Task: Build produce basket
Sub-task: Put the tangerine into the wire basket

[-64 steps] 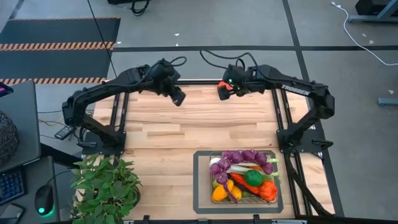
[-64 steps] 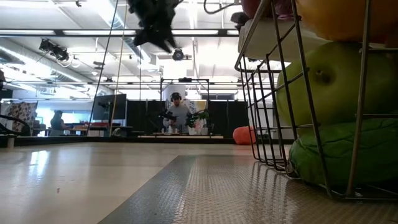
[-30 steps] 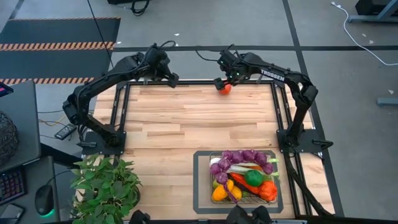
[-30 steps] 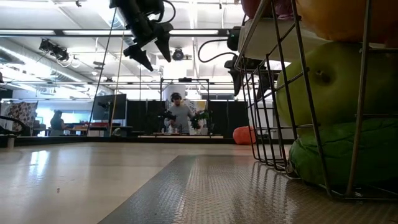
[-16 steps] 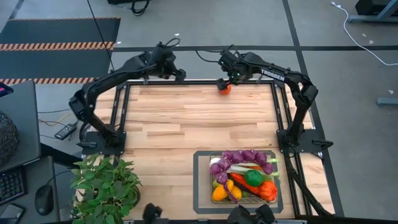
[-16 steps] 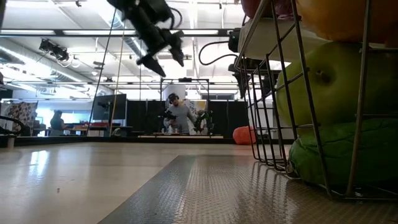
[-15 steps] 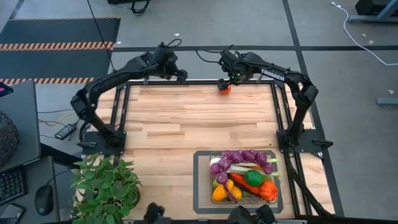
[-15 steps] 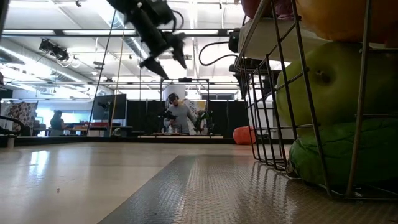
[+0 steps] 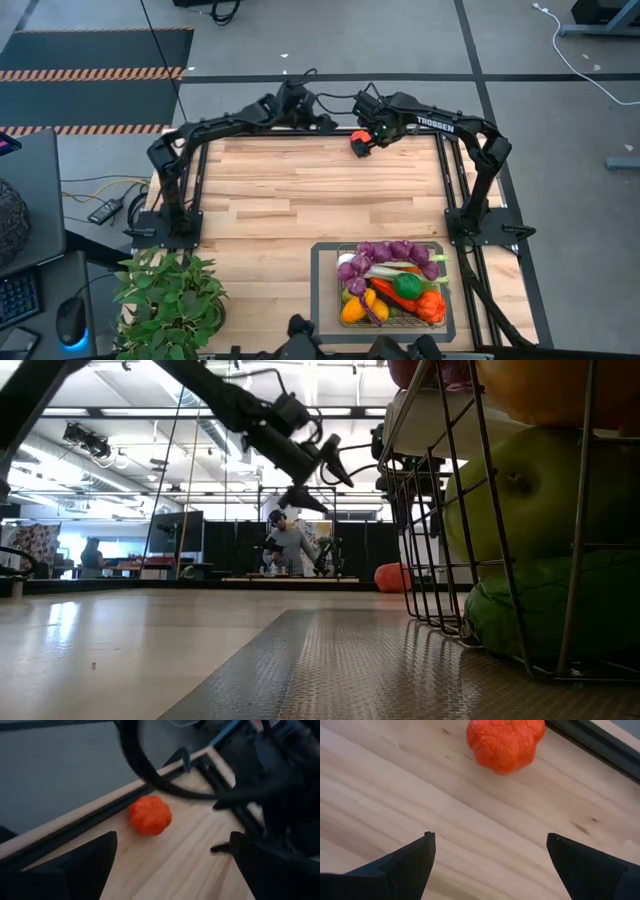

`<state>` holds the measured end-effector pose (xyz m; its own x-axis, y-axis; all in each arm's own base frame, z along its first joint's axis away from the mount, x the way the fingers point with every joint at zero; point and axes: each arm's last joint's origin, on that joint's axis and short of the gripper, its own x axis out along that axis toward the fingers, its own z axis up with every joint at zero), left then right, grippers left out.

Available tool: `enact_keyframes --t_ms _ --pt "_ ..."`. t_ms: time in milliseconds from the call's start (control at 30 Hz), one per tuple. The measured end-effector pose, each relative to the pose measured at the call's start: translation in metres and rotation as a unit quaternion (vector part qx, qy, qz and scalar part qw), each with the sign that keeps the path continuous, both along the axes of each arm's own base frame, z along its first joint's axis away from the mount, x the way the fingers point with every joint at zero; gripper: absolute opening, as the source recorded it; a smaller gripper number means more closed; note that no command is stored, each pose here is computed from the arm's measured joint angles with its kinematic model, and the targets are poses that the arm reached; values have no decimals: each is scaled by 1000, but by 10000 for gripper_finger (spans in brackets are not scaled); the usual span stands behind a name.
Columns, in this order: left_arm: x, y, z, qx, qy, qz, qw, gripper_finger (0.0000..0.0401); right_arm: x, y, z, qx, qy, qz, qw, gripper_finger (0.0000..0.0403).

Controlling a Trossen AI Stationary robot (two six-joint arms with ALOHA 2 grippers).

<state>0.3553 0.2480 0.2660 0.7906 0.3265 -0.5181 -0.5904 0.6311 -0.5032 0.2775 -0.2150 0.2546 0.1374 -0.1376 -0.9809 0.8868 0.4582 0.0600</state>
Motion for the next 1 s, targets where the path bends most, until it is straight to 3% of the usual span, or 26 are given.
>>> enact_keyframes --t_ms 167,300,467,767,1000 --pt "15 10 -22 -36 -43 5 998 394 0 -2 -5 -8 -3 18 1000 383" --pt "18 11 -34 -64 -37 10 997 394 2 -6 -9 -22 -21 17 999 378" --pt "17 12 -35 -72 -36 4 997 394 6 -8 -13 -37 -49 8 998 374" --pt "10 18 -34 -133 -61 -12 989 394 6 -10 -34 -53 -65 -59 995 373" --pt "9 18 -33 -162 -73 -38 983 394 5 -9 -51 -62 -86 -74 992 373"
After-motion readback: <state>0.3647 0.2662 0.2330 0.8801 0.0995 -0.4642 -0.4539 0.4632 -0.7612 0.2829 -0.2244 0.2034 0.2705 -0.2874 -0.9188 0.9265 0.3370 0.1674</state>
